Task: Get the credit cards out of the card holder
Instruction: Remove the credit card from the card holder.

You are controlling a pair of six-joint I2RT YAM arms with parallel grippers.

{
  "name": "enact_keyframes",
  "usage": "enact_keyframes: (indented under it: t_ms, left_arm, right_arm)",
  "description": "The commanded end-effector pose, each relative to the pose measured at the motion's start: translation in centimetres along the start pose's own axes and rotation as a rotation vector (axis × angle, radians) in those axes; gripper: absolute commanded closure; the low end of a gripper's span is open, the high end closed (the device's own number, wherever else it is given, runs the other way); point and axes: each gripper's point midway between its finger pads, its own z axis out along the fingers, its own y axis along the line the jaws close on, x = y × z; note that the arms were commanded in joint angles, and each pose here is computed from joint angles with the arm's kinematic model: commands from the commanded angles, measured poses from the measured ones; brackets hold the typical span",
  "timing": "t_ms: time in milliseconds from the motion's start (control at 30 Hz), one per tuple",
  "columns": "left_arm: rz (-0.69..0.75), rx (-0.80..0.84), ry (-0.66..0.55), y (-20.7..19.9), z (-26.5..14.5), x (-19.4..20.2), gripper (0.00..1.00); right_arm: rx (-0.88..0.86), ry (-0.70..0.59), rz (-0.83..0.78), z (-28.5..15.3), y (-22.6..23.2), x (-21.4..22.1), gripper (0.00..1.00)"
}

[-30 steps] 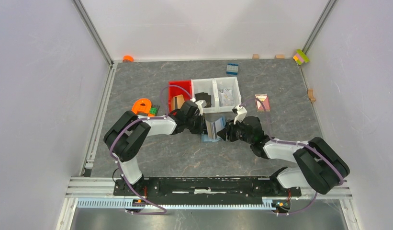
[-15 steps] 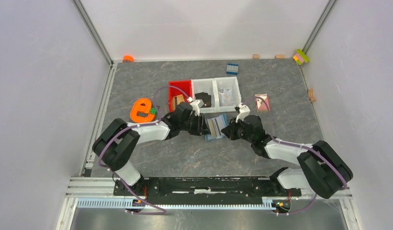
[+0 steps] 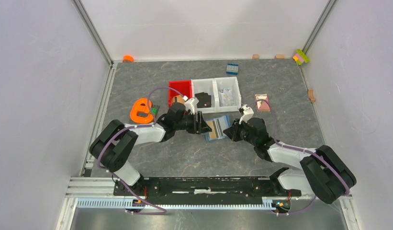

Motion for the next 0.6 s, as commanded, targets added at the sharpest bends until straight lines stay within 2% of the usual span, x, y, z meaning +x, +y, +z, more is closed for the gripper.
enact_keyframes:
  t_ms: [0,133,200,300,400,467,533,567]
  left_arm:
    - [-0.042,-0.048,0.045,0.9,1.3,-0.1,0.36]
    - [-0.049,-0.055,0.064,1.3,1.7,0.3,0.36]
    - [-0.052,-0.036,0.067,1.1,1.9,0.3,0.42]
    - [-0.049,0.031,0.063,0.0,1.9,0.0,0.67]
    - [-0.05,0.059,0.042,-0.3,1.5,-0.5,0.86]
    - [-0.052,0.048,0.028,0.0,1.2,-0.7,0.96]
    - [-0.055,0.04,0.021,0.2,1.0,-0.8,0.98]
    - [-0.056,0.036,0.025,0.3,1.1,-0.8,0.98]
  right_arm:
    - [-0.071,-0.07,-0.001,0.1,1.5,-1.9,0.93]
    - [-0.088,-0.066,0.003,0.2,1.8,-1.8,0.94]
    - [-0.103,-0.064,0.003,0.2,2.0,-1.7,0.95]
    - [-0.111,-0.061,0.005,0.2,2.2,-1.7,0.95]
    - [-0.07,-0.058,0.006,0.2,1.4,-1.6,0.93]
    - [-0.009,-0.053,0.007,0.2,0.4,-1.6,0.84]
    - [0.098,-0.046,0.012,0.1,-1.4,-1.6,0.69]
    - [0.156,-0.044,0.014,-0.1,-2.4,-1.6,0.57]
